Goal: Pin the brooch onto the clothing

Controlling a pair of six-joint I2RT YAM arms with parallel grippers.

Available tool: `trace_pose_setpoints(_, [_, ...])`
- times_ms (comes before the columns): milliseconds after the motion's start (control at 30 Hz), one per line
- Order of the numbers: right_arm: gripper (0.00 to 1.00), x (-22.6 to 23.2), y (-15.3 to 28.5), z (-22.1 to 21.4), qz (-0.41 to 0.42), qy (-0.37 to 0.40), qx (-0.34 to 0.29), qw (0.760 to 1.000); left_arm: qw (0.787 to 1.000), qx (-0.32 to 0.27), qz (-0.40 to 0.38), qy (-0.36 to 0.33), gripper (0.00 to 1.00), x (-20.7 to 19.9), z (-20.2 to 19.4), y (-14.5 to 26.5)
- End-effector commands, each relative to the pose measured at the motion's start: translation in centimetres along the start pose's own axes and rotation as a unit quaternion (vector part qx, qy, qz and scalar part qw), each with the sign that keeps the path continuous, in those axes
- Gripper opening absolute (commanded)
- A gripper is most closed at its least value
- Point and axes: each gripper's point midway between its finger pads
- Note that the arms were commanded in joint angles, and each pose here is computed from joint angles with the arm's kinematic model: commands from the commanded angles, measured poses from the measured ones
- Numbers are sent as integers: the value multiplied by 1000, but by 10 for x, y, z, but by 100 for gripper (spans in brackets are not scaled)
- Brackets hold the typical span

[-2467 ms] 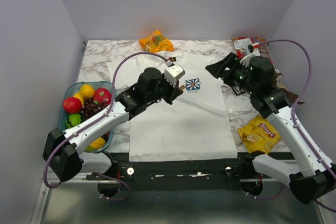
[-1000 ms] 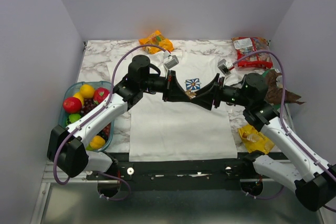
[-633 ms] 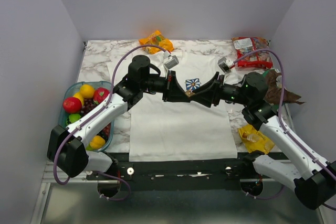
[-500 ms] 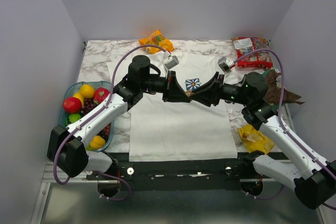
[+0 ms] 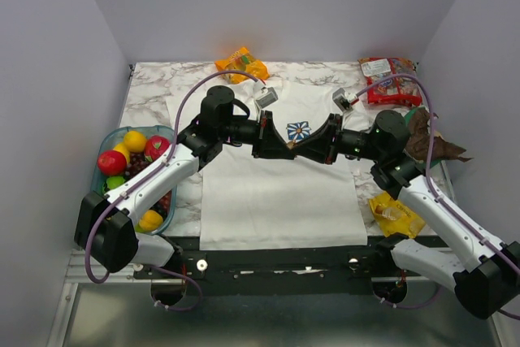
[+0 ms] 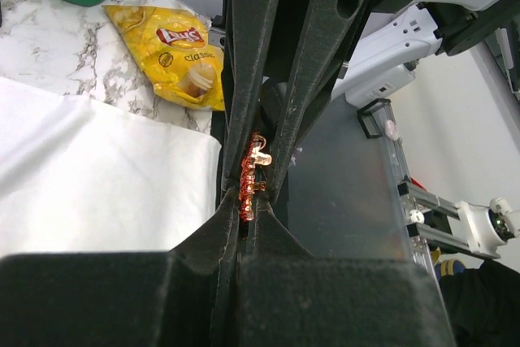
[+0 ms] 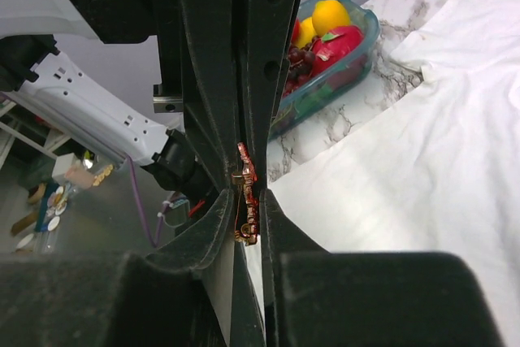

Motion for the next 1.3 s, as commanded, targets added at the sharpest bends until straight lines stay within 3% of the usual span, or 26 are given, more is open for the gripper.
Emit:
trace_pose_setpoints(0, [16,-15,-4,2,-30,-8,-5,1000,999,7,-32,-12,0,-16,-3,-5])
trace_pose_setpoints(233, [7,-25,-8,-3,-41,-29,4,999,999,13,-39,-14,0,-20,-5,-7])
trace_pose_setpoints(800, [12,-33,-16,-23,-31,-70,78,994,993,67,-94,-10,0,-44,-32,-27])
trace_pose_setpoints(900, [23,-25,-15,-21,-16,-55,82,995,995,68,-76,-10,0,-38,-34,-30])
trace_pose_setpoints(1133, [60,9,6,-6,-7,-13,47,999,998,66,-9,12,0,-9,-34,-29])
trace_pose_setpoints(1267, [66,17,17,-2,-22,3,18,1000,998,58,-10,5,0,-11,-30,-27])
Point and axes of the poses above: each gripper's point midway between its finger pads, its own y axis back along the fingers, its own x axis along the line the jaws close on, z = x × y, and after that the axes turned 12 degrees about -y, right-handed
